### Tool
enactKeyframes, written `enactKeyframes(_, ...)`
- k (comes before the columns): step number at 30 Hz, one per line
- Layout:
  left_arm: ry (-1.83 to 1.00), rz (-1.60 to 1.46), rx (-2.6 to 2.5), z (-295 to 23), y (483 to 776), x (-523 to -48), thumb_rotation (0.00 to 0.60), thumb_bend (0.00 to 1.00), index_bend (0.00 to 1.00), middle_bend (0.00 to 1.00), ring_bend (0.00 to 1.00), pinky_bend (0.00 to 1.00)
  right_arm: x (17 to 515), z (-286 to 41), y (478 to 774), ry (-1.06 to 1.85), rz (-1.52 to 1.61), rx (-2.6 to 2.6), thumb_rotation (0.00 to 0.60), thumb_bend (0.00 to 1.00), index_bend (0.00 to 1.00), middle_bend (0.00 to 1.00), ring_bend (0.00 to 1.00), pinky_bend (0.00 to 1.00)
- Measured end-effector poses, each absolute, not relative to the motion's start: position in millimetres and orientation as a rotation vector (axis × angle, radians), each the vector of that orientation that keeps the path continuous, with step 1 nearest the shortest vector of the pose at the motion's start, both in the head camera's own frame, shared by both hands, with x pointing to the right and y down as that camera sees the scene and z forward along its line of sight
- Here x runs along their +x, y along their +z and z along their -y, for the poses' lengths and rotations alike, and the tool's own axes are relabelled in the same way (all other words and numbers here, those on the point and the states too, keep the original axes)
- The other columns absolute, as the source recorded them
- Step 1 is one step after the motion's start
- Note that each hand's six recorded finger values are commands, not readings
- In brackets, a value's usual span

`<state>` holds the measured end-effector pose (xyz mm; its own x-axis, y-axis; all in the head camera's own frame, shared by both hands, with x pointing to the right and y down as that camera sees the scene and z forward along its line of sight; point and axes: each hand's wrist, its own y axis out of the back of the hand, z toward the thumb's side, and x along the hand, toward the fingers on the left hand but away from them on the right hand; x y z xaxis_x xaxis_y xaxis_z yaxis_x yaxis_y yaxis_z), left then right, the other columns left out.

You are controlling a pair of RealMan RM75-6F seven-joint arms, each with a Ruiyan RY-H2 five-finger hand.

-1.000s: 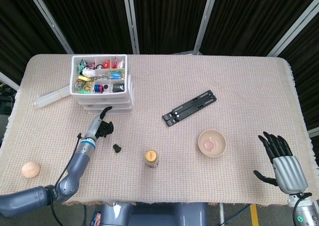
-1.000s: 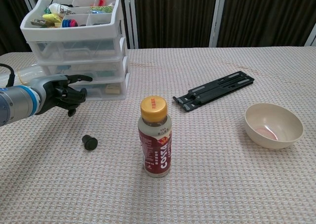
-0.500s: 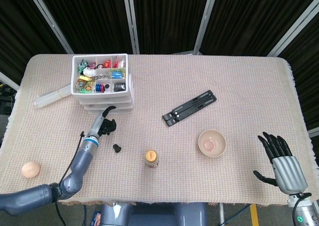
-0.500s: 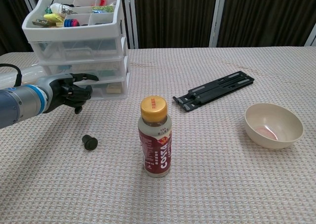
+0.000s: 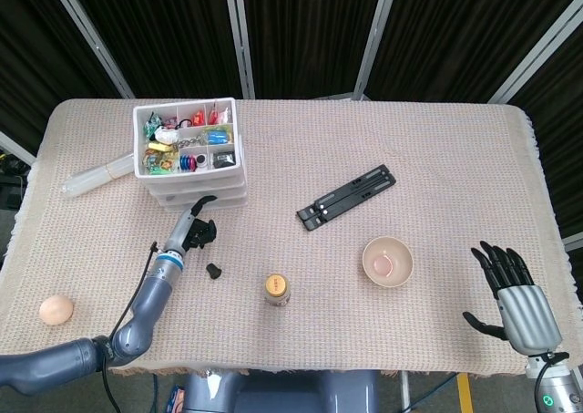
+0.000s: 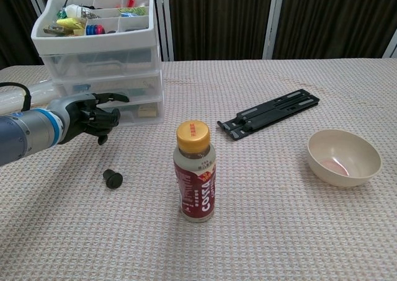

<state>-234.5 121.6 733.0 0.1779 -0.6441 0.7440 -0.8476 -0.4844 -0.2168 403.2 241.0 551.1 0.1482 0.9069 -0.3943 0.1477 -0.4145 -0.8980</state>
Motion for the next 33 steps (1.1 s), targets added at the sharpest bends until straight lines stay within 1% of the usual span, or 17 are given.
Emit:
enactKeyframes(5, 1.186, 1.431, 2.220, -127.1, 727.3, -235.9, 0.600, 0.74, 0.18, 0.97, 0.86, 0.73, 402.8, -241.1, 551.1, 1.329, 1.022, -1.704, 0.600, 0.08, 0.02, 0.00, 0.00, 0.00)
enactKeyframes(18, 1.217, 1.406, 2.225, -160.7, 721.4, -260.5, 0.600, 0.74, 0.19, 0.97, 0.86, 0.73, 402.5, -241.4, 550.5, 1.329, 1.022, -1.700, 0.600, 0.08, 0.02, 0.00, 0.00, 0.00)
enactKeyframes(23, 1.270, 1.391, 2.319, -166.8, 713.7, -264.9, 0.600, 0.77, 0.19, 0.97, 0.86, 0.73, 403.1, -241.1, 550.0, 1.330, 1.025, -1.697, 0.600, 0.08, 0.02, 0.00, 0.00, 0.00)
enactKeyframes(26, 1.383, 1.405, 2.447, -165.3, 706.8, -270.4, 0.600, 0.78, 0.17, 0.97, 0.87, 0.74, 402.7, -241.3, 549.7, 1.328, 1.025, -1.698, 0.600, 0.08, 0.02, 0.00, 0.00, 0.00)
enactKeyframes(28, 1.504, 1.418, 2.576, -162.7, 699.3, -273.4, 0.600, 0.78, 0.15, 0.98, 0.87, 0.74, 402.6, -241.5, 549.8, 1.328, 1.024, -1.700, 0.600, 0.08, 0.02, 0.00, 0.00, 0.00)
enactKeyframes(33, 1.836, 1.406, 2.849, -158.0, 678.7, -275.9, 0.600, 0.78, 0.15, 0.98, 0.87, 0.74, 402.5, -241.4, 549.7, 1.328, 1.024, -1.697, 0.600, 0.08, 0.02, 0.00, 0.00, 0.00)
